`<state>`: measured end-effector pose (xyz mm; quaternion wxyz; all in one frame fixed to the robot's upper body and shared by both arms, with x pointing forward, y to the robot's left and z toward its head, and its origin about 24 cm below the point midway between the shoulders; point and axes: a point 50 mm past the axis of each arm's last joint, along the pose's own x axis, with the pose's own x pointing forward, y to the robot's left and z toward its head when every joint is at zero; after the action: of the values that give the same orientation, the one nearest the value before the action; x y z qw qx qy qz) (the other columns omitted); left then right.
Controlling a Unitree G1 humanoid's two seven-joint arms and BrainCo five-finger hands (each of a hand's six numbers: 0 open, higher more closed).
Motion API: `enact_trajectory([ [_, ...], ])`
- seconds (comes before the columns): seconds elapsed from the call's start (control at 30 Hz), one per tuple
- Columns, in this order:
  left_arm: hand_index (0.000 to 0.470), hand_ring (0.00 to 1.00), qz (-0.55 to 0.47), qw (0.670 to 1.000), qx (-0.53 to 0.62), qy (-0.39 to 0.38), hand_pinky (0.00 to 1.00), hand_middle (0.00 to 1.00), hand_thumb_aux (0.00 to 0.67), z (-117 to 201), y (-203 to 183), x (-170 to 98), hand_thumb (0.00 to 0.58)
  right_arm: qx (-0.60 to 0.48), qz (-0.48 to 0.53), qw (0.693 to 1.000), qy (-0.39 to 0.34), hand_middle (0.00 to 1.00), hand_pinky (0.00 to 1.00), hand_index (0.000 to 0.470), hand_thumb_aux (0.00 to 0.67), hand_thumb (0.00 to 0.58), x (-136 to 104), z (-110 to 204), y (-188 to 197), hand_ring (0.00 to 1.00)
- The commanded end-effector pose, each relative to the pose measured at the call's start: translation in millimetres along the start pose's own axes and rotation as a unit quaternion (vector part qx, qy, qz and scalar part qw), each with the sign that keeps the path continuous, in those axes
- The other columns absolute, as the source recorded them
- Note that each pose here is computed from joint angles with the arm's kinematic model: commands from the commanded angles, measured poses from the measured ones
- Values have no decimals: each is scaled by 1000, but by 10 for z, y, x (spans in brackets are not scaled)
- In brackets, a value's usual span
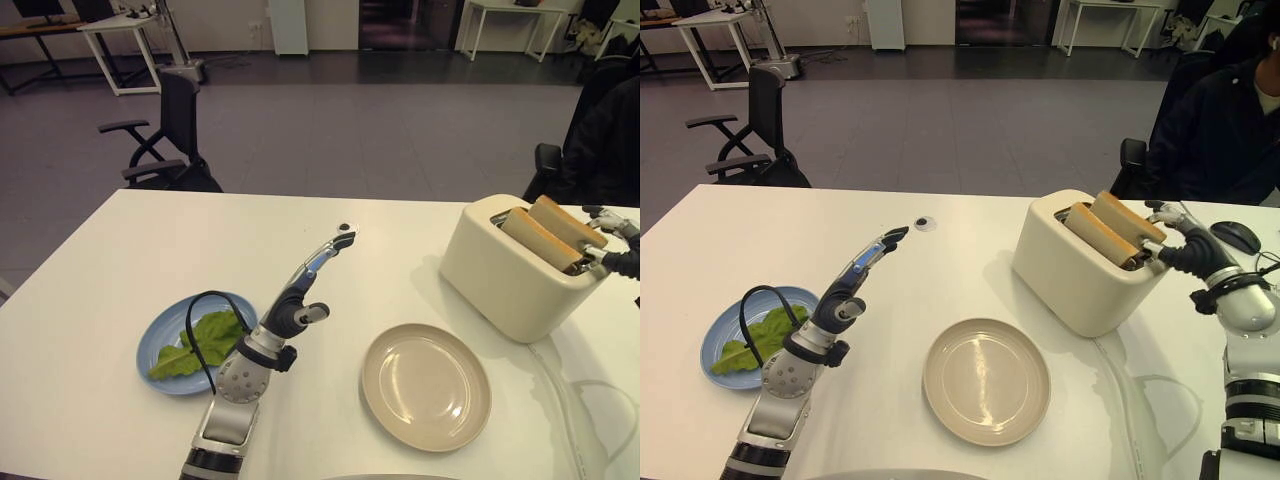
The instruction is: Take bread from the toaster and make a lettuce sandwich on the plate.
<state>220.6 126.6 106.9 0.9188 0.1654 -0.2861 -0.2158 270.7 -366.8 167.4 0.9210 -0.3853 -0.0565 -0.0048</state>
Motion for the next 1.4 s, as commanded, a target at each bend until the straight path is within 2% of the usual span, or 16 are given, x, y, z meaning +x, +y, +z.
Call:
enact_trajectory([
  [0.03, 0, 0, 3, 1000, 16, 6, 0, 0, 0, -19, 49, -5, 0, 69, -5, 993, -92, 0, 0, 470, 670, 580, 56, 412, -268, 0],
  [0.2, 0, 0, 38, 997, 63, 15, 0, 0, 0, 9, 343, -86, 0, 117, 60, 962, -237, 0, 0, 470, 670, 580, -185, 1068, -494, 0],
  [0.3, 0, 0, 69, 985, 142, 65, 0, 0, 0, -2, 716, -295, 0, 104, 171, 937, -287, 0, 0, 470, 670, 580, -353, 1320, -355, 0],
  [0.5, 0, 0, 44, 922, 311, 225, 0, 0, 0, -73, 1283, -884, 0, 41, 414, 868, -273, 0, 0, 470, 670, 580, -507, 1264, 283, 0],
  [0.67, 0, 0, -11, 865, 382, 325, 0, 0, 0, -194, 1381, -1253, 0, 16, 550, 800, -239, 0, 0, 470, 670, 580, -421, 1205, 818, 0],
  [0.83, 0, 0, -63, 827, 416, 373, 0, 0, 0, -370, 1292, -1410, 0, -4, 616, 764, -192, 0, 0, 470, 670, 580, -318, 1047, 1229, 0],
  [1.03, 0, 0, -115, 795, 442, 398, 0, 0, 0, -459, 1198, -1500, 0, -62, 623, 764, -157, 0, 0, 470, 670, 580, -120, 1004, 1596, 0],
  [1.07, 0, 0, -123, 790, 446, 402, 0, 0, 0, -478, 1184, -1518, 0, -67, 615, 770, -158, 0, 0, 422, 602, 574, -96, 1016, 1630, 0],
  [1.1, 0, 0, -129, 785, 450, 407, 0, 0, 0, -493, 1175, -1535, 0, -68, 607, 776, -160, 0, 0, 335, 478, 532, -74, 1033, 1652, 0],
  [1.13, 63, 0, -135, 779, 454, 411, 0, 0, 89, -507, 1173, -1551, 144, -70, 593, 784, -166, 0, 0, 107, 152, 234, -48, 1058, 1662, 0],
  [1.17, 217, 0, -139, 774, 458, 414, 0, 0, 310, -517, 1173, -1566, 413, -68, 578, 795, -172, 0, 0, 0, 0, 0, -18, 1088, 1658, 0],
  [1.2, 273, 0, -143, 770, 461, 417, 0, 0, 389, -527, 1176, -1581, 478, -64, 568, 801, -178, 0, 0, 0, 0, 0, 2, 1114, 1650, 0],
  [1.3, 306, 0, -155, 757, 465, 431, 0, 0, 436, -570, 1171, -1648, 509, -57, 540, 817, -193, 0, 0, 0, 0, 0, 33, 1183, 1596, 0],
  [1.33, 361, 0, -157, 756, 465, 433, 0, 0, 515, -581, 1165, -1664, 549, -54, 533, 821, -199, 0, 0, 0, 0, 0, 34, 1204, 1580, 0],
  [1.37, 457, 0, -155, 758, 463, 432, 0, 0, 652, -586, 1158, -1667, 580, -52, 528, 823, -203, 0, 0, 0, 0, 0, 30, 1217, 1572, 0],
  [1.4, 470, 0, -153, 762, 461, 429, 0, 0, 670, -590, 1146, -1659, 580, -51, 526, 824, -205, 0, 0, 0, 0, 0, 24, 1221, 1567, 0],
])
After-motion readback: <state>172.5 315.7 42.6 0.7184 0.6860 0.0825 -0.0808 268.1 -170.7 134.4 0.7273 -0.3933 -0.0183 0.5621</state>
